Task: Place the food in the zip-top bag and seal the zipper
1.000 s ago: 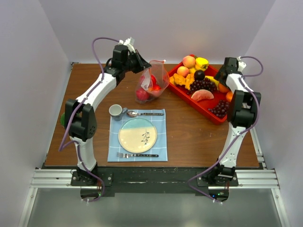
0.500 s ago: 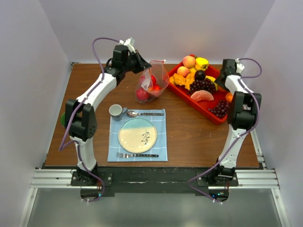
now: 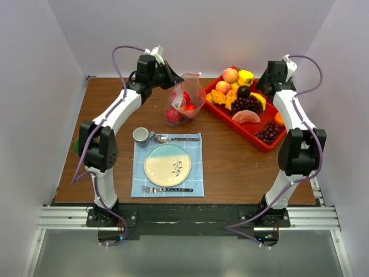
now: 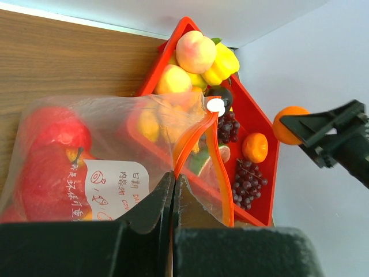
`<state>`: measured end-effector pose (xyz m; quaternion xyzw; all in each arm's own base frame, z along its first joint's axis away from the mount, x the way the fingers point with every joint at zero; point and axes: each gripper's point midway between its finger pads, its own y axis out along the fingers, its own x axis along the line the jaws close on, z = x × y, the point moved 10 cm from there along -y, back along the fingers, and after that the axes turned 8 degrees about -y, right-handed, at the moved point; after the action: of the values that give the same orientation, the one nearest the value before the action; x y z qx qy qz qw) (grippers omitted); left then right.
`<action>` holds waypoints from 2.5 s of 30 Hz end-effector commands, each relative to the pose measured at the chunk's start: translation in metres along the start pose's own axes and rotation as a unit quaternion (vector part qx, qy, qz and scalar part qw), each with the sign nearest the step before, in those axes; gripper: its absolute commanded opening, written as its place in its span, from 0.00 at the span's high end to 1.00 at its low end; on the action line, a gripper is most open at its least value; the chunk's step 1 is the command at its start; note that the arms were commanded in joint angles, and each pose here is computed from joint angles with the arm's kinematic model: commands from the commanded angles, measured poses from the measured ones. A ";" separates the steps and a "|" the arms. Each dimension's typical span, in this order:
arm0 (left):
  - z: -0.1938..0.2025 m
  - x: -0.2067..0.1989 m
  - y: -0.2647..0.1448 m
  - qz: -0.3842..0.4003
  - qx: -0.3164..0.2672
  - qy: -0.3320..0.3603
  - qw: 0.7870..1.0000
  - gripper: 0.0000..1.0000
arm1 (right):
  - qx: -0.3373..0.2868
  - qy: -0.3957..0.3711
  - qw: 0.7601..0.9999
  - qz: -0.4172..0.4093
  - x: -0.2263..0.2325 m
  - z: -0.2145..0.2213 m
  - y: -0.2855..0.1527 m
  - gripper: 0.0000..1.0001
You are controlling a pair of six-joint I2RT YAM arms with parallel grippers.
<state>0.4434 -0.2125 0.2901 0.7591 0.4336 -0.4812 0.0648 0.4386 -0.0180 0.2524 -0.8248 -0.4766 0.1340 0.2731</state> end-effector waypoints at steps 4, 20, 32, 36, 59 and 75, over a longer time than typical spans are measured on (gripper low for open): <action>-0.017 -0.016 -0.011 0.024 -0.028 0.023 0.999 1.00 | -0.047 -0.037 0.985 -0.164 0.067 -0.010 -0.123 0.74; -0.016 -0.014 -0.016 0.011 -0.027 0.028 0.999 1.00 | -0.031 -0.119 0.945 -0.304 0.207 0.056 -0.197 0.71; -0.018 -0.018 -0.024 0.009 -0.030 0.034 0.999 1.00 | -0.038 -0.135 0.946 -0.291 0.218 0.045 -0.195 0.12; -0.017 -0.018 -0.025 0.011 -0.030 0.033 0.999 1.00 | -0.042 -0.135 0.945 -0.294 0.216 0.038 -0.201 0.04; -0.026 -0.022 -0.024 0.030 -0.039 0.021 0.999 1.00 | -0.082 -0.083 0.974 -0.193 0.129 -0.026 -0.131 0.10; -0.028 -0.018 -0.020 0.017 -0.038 0.034 0.999 1.00 | -0.054 -0.119 0.982 -0.133 0.111 -0.002 0.061 0.08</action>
<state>0.4414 -0.2027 0.2945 0.7567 0.4453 -0.4752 0.0582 0.5219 0.0519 0.1971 -0.7442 -0.5911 0.2044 0.2344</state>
